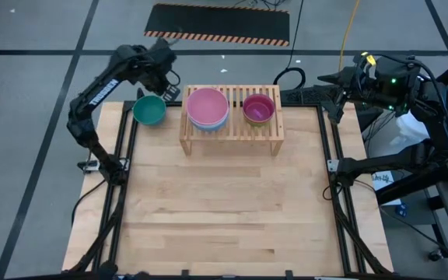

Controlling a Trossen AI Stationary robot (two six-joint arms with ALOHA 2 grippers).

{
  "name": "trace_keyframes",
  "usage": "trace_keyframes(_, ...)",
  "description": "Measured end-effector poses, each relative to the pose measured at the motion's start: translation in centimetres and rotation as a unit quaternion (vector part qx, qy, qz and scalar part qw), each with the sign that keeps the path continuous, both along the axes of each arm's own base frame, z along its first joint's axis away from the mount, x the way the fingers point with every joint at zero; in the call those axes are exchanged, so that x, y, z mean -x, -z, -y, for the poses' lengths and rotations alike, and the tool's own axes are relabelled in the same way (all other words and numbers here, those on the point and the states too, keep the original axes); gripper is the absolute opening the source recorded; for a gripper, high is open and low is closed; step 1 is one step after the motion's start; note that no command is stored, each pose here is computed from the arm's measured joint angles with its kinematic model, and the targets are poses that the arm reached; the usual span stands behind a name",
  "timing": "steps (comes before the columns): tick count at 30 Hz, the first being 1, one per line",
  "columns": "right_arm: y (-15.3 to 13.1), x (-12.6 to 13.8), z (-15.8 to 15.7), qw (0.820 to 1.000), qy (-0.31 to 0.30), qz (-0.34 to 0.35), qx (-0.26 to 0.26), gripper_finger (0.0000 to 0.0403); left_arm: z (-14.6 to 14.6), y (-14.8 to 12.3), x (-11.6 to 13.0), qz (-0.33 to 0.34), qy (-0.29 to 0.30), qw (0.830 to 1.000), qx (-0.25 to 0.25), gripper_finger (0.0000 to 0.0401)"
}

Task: Place and stack bowls onto a shelf
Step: Stack the dark green bowl on top of the pink bowl on the shelf

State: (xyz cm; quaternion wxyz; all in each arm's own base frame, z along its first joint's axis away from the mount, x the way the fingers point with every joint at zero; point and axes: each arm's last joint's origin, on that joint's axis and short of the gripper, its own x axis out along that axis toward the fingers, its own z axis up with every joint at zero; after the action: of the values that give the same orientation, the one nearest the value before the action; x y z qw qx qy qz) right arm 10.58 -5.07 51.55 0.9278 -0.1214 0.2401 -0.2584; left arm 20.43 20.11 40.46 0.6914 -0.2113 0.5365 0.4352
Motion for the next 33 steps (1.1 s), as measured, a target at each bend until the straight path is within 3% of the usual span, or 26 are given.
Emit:
trace_keyframes(8, -0.1, 0.0, 0.0, 1.0, 0.0, 0.005, 0.002, 0.01, -2.5, 5.2, 2.3, -0.033, -0.17, 0.983, 0.068, 0.0056)
trace_keyframes(9, -0.1, 0.0, 0.0, 1.0, 0.0, 0.005, 0.002, 0.01, -2.7, 5.7, 2.6, -0.035, -0.173, 0.981, 0.081, 0.0056)
trace_keyframes(14, -0.1, 0.0, 0.0, 1.0, 0.0, 0.005, 0.002, 0.01, -2.8, 7.6, 3.4, -0.081, -0.077, 0.984, 0.139, 0.0056)
trace_keyframes(17, -0.1, 0.0, 0.0, 1.0, 0.0, 0.005, 0.002, 0.01, -2.7, 8.2, 3.3, -0.097, -0.029, 0.984, 0.149, 0.0056)
trace_keyframes(22, -0.1, 0.0, 0.0, 1.0, 0.0, 0.005, 0.002, 0.01, -2.6, 8.7, 3.4, -0.077, 0.025, 0.979, 0.186, 0.0056)
trace_keyframes(27, -0.1, 0.0, 0.0, 1.0, 0.0, 0.006, 0.002, 0.01, -3.9, 9.5, 4.2, -0.047, -0.044, 0.983, 0.174, 0.0056)
trace_keyframes(33, -0.1, -0.1, 0.0, 1.0, 0.0, 0.007, 0.003, 0.01, -6.5, 10.4, 5.5, 0.021, -0.148, 0.982, 0.117, 0.0056)
